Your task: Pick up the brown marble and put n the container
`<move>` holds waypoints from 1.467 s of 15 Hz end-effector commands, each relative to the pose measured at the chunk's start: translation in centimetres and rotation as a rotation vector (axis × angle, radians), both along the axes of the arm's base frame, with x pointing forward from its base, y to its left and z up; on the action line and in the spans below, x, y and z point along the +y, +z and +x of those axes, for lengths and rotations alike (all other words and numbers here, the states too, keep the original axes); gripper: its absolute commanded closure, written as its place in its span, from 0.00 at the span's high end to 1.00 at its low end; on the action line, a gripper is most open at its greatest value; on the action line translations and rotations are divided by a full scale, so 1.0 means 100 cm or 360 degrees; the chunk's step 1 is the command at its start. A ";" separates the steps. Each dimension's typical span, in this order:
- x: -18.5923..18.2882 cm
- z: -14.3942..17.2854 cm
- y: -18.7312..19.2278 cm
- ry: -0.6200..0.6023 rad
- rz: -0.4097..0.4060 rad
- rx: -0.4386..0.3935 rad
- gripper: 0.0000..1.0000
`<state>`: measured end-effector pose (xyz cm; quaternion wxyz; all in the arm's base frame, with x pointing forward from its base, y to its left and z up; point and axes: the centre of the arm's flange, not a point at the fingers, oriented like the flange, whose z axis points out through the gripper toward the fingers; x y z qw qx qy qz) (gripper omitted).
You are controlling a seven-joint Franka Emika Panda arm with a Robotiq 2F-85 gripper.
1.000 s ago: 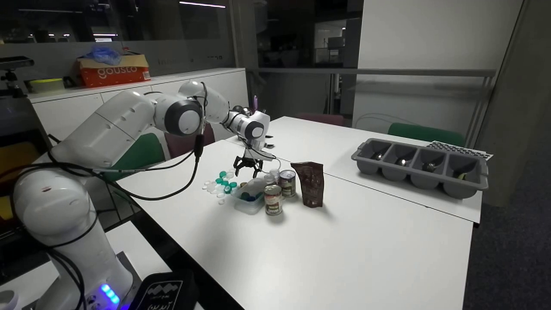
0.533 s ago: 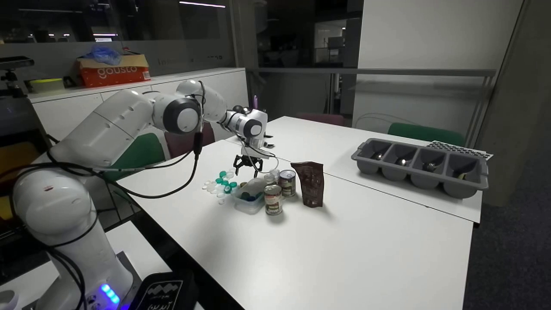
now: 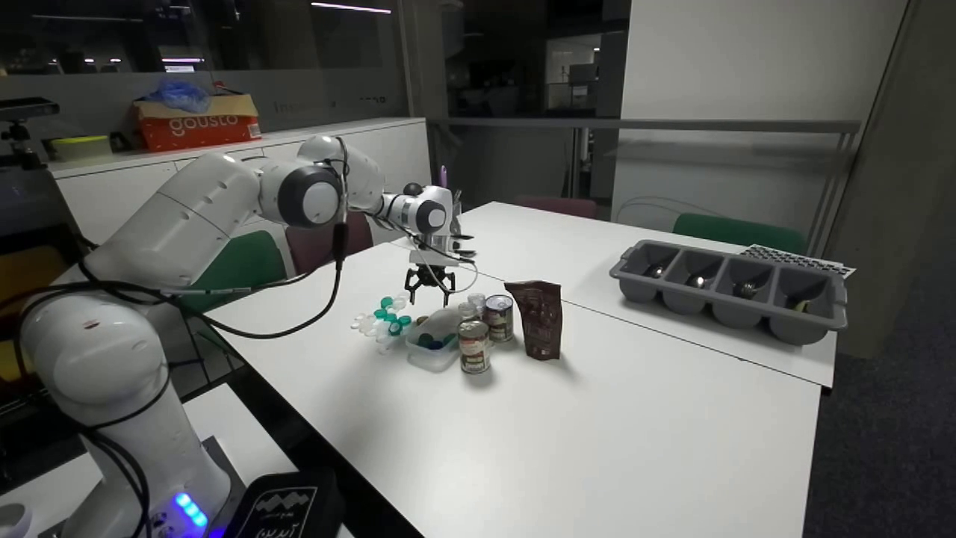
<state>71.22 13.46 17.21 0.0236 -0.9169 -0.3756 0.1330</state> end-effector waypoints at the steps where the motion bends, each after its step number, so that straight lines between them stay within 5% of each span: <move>1: 0.001 -0.013 0.009 0.0062 -0.0169 0.0031 1.00; 8: -0.003 -0.014 0.000 0.0311 -0.0320 -0.0005 1.00; 22: 0.002 0.009 -0.026 0.0801 -0.0184 0.0001 1.00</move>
